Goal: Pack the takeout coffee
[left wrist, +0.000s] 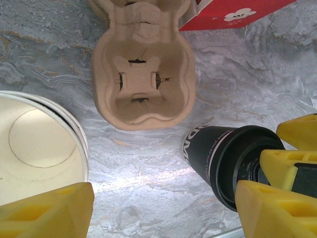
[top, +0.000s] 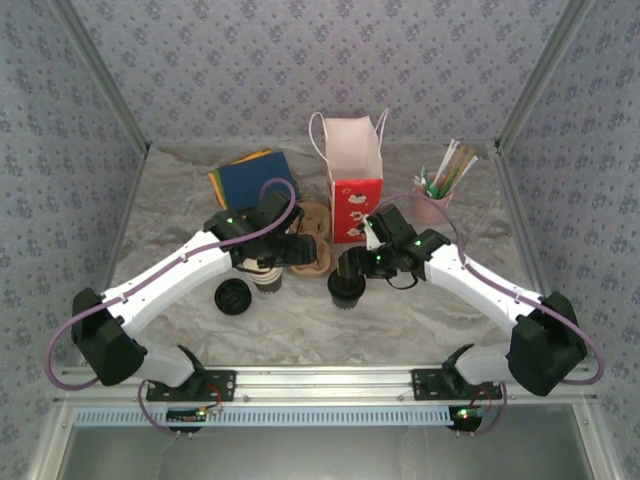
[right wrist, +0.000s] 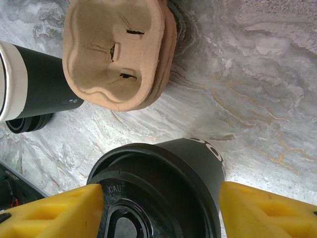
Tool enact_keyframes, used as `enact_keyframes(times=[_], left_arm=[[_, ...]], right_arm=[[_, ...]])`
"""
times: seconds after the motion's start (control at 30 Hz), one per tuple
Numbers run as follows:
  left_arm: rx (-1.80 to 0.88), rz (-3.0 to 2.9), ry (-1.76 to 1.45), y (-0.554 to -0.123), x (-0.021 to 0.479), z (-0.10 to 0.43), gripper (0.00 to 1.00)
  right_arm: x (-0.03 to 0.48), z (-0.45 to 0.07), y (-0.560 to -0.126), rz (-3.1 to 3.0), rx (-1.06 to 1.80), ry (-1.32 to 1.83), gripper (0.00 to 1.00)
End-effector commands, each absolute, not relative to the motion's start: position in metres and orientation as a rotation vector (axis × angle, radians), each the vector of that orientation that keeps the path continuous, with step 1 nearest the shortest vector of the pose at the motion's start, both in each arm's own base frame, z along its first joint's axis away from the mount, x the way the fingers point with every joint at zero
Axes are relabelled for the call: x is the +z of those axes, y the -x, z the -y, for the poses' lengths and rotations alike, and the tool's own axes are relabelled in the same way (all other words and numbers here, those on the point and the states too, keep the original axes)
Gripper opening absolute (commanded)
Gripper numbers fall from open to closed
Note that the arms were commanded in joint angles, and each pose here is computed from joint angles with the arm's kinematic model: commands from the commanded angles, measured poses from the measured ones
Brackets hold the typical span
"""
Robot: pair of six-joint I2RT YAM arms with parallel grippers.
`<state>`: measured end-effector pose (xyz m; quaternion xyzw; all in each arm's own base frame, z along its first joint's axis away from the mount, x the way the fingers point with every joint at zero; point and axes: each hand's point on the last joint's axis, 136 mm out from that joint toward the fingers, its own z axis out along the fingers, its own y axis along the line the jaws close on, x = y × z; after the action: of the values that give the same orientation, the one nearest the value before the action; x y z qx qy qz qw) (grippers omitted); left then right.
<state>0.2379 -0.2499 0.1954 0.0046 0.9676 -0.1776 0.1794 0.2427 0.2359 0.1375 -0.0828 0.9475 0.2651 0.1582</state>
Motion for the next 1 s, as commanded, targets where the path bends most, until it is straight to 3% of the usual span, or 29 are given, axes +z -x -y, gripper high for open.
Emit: enact_keyframes(times=[0.0, 0.37, 0.5, 0.6, 0.63, 0.8, 0.97], left_arm=[[-0.494, -2.727, -0.026, -0.242, 0.200, 0.250, 0.75], [-0.333, -2.682, -0.101, -0.277, 0.220, 0.259, 0.65], [-0.255, -2.704, -0.141, -0.291, 0.211, 0.260, 0.57], [-0.197, -2.738, -0.160, -0.301, 0.197, 0.257, 0.50], [-0.185, -2.754, -0.157, -0.304, 0.191, 0.255, 0.44], [-0.182, -2.818, -0.184, -0.318, 0.168, 0.256, 0.37], [-0.150, -2.885, -0.230, -0.329, 0.149, 0.257, 0.37]], right_arm=[[0.153, -0.230, -0.247, -2.675, 0.739, 0.221, 0.68], [0.201, -0.217, -0.260, -2.530, 0.700, 0.192, 0.76], [0.207, -0.210, -0.259, -2.508, 0.686, 0.167, 0.84], [0.210, -0.204, -0.257, -2.494, 0.673, 0.148, 1.00], [0.210, -0.201, -0.256, -2.489, 0.670, 0.140, 1.00], [0.210, -0.194, -0.254, -2.483, 0.662, 0.112, 1.00], [0.209, -0.189, -0.253, -2.484, 0.654, 0.094, 1.00]])
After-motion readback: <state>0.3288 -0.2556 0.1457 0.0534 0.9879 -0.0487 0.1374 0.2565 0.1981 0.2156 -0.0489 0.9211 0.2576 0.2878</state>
